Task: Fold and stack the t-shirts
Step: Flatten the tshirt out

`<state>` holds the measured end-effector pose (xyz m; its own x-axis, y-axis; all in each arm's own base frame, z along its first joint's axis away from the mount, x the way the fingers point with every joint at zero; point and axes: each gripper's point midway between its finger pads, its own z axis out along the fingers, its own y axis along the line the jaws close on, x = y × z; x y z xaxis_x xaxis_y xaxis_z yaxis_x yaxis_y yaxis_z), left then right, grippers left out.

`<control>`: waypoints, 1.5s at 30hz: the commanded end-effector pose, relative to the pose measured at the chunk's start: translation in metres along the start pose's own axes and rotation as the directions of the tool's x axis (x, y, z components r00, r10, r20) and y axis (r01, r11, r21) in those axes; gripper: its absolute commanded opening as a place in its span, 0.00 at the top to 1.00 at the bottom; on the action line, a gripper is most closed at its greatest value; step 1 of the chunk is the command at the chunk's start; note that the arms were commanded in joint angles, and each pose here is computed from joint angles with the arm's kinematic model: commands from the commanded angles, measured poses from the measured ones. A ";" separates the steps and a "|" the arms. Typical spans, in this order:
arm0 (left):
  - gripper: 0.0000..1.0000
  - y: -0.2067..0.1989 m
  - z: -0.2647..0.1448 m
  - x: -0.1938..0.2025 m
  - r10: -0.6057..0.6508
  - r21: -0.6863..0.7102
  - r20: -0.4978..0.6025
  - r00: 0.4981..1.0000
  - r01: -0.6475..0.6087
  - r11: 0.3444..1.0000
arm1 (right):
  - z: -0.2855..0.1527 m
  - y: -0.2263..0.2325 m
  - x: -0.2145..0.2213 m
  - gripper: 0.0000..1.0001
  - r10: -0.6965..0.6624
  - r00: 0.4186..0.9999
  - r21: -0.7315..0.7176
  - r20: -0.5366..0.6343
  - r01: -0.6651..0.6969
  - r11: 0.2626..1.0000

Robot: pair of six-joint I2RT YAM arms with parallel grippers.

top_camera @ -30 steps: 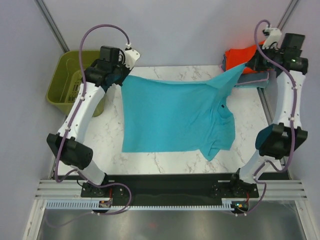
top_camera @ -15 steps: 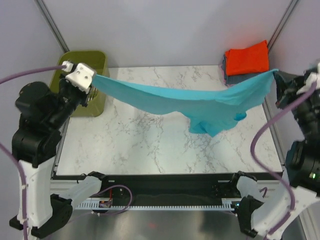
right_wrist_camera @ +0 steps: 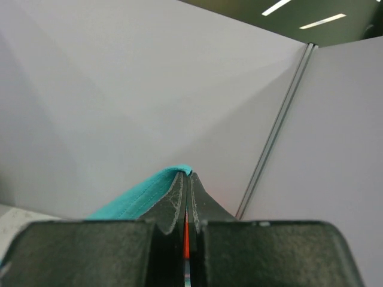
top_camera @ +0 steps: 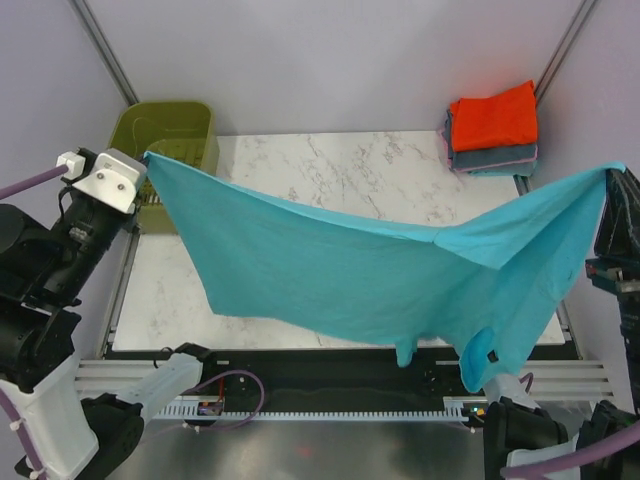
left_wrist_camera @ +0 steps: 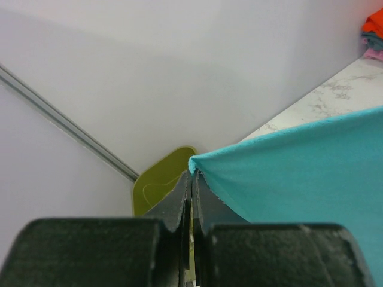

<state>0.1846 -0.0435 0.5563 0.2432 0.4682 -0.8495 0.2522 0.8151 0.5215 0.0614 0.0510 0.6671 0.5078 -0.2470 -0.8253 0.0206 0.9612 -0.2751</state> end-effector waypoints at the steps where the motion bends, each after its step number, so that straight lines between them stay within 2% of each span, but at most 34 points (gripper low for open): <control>1: 0.98 0.010 0.025 0.021 0.086 -0.026 -0.105 0.991 -0.089 0.996 | 0.065 -0.036 0.039 1.00 0.087 0.995 0.070 -0.053 -0.083 0.994; 5: 0.98 -0.007 0.064 0.056 0.111 0.028 -0.185 0.976 -0.108 0.994 | 0.113 -0.044 0.078 1.00 0.158 0.984 0.028 -0.085 -0.156 0.987; 7: 0.98 -0.016 0.081 0.072 0.127 0.067 -0.217 0.968 -0.115 0.991 | 0.143 -0.048 0.123 1.00 0.195 0.969 0.006 -0.154 -0.196 0.981; 11: 0.98 -0.043 0.131 0.135 0.165 0.154 -0.327 0.930 -0.120 0.981 | 0.178 -0.054 0.221 1.00 0.255 0.916 0.011 -0.308 -0.265 0.964; 12: 0.98 -0.048 0.140 0.147 0.168 0.170 -0.344 0.924 -0.115 0.979 | 0.187 -0.055 0.265 1.00 0.279 0.883 0.026 -0.378 -0.291 0.956; 14: 0.98 -0.060 0.156 0.179 0.165 0.217 -0.384 0.908 -0.085 0.972 | 0.194 -0.044 0.308 1.00 0.291 0.842 0.020 -0.455 -0.317 0.948; 16: 0.98 -0.074 0.180 0.212 0.161 0.264 -0.435 0.886 -0.045 0.964 | 0.195 -0.029 0.378 1.00 0.257 0.779 0.006 -0.572 -0.309 0.951; 17: 0.98 -0.075 0.186 0.227 0.157 0.271 -0.460 0.874 -0.031 0.962 | 0.196 -0.011 0.399 1.00 0.232 0.757 -0.029 -0.611 -0.314 0.949; 18: 0.98 -0.085 0.203 0.252 0.159 0.297 -0.496 0.854 -0.005 0.955 | 0.192 0.002 0.447 1.00 0.177 0.709 -0.067 -0.682 -0.302 0.951; 20: 0.98 -0.092 0.220 0.278 0.163 0.320 -0.526 0.835 0.018 0.947 | 0.191 0.034 0.490 1.00 0.118 0.659 -0.138 -0.743 -0.323 0.936; 21: 0.98 -0.094 0.231 0.288 0.172 0.329 -0.527 0.832 0.012 0.944 | 0.191 0.050 0.534 1.00 0.096 0.603 -0.153 -0.792 -0.348 0.925; 22: 0.98 -0.110 0.245 0.321 0.187 0.364 -0.570 0.800 0.042 0.930 | 0.194 0.060 0.552 1.00 0.073 0.587 -0.176 -0.806 -0.356 0.918; 23: 0.98 -0.109 0.256 0.327 0.190 0.366 -0.572 0.798 0.041 0.930 | 0.200 0.076 0.569 1.00 0.056 0.572 -0.199 -0.818 -0.373 0.906; 24: 0.98 -0.113 0.266 0.338 0.202 0.379 -0.579 0.790 0.042 0.924 | 0.213 0.087 0.604 1.00 0.039 0.546 -0.208 -0.837 -0.383 0.900; 25: 0.98 -0.129 0.278 0.372 0.218 0.407 -0.622 0.752 0.073 0.910 | 0.221 0.097 0.620 1.00 0.019 0.542 -0.226 -0.840 -0.382 0.896; 26: 0.98 -0.123 0.294 0.370 0.217 0.398 -0.609 0.763 0.057 0.915 | 0.229 0.111 0.632 1.00 -0.016 0.548 -0.262 -0.837 -0.374 0.890; 27: 0.98 -0.128 0.303 0.382 0.228 0.408 -0.618 0.752 0.059 0.911 | 0.243 0.118 0.662 1.00 -0.035 0.540 -0.267 -0.841 -0.358 0.895; 28: 0.98 -0.128 0.311 0.390 0.234 0.408 -0.625 0.745 0.056 0.911 | 0.249 0.124 0.675 1.00 -0.048 0.541 -0.276 -0.839 -0.349 0.896; 29: 0.98 -0.131 0.330 0.406 0.239 0.409 -0.630 0.739 0.055 0.911 | 0.279 0.119 0.664 1.00 -0.043 0.601 -0.282 -0.798 -0.310 0.908; 30: 0.98 -0.132 0.338 0.412 0.243 0.408 -0.631 0.736 0.049 0.911 | 0.269 0.129 0.709 1.00 -0.051 0.552 -0.268 -0.833 -0.322 0.908; 31: 0.98 -0.129 0.346 0.417 0.244 0.399 -0.636 0.732 0.041 0.916 | 0.277 0.144 0.713 1.00 -0.064 0.568 -0.287 -0.820 -0.312 0.906; 34: 0.98 -0.130 0.374 0.443 0.255 0.390 -0.646 0.719 0.023 0.921 | 0.295 0.148 0.739 1.00 -0.079 0.623 -0.278 -0.779 -0.228 0.933; 35: 0.98 -0.123 0.383 0.440 0.254 0.374 -0.635 0.729 0.003 0.927 | 0.285 0.153 0.757 1.00 -0.073 0.606 -0.263 -0.792 -0.231 0.937; 36: 0.98 -0.132 0.386 0.460 0.260 0.385 -0.650 0.714 0.014 0.923 | 0.298 0.149 0.758 1.00 -0.046 0.652 -0.236 -0.757 -0.206 0.950; 39: 0.98 -0.125 0.398 0.476 0.247 0.349 -0.655 0.714 -0.005 0.937 | 0.302 0.144 0.783 1.00 0.000 0.657 -0.153 -0.754 -0.176 0.972; 41: 0.98 -0.113 0.400 0.487 0.237 0.313 -0.665 0.708 -0.024 0.950 | 0.310 0.138 0.784 1.00 0.022 0.671 -0.113 -0.742 -0.157 0.981; 45: 0.98 -0.082 0.415 0.493 0.219 0.221 -0.640 0.736 -0.096 0.971 | 0.320 0.130 0.784 1.00 0.045 0.704 -0.065 -0.709 -0.130 0.989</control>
<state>0.6357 -0.0491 0.0847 -0.4411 0.7302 -0.5217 0.5615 0.6781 0.4742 0.7144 0.0352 0.0898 -0.4013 -0.2569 -0.8792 -0.2184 0.9590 -0.1805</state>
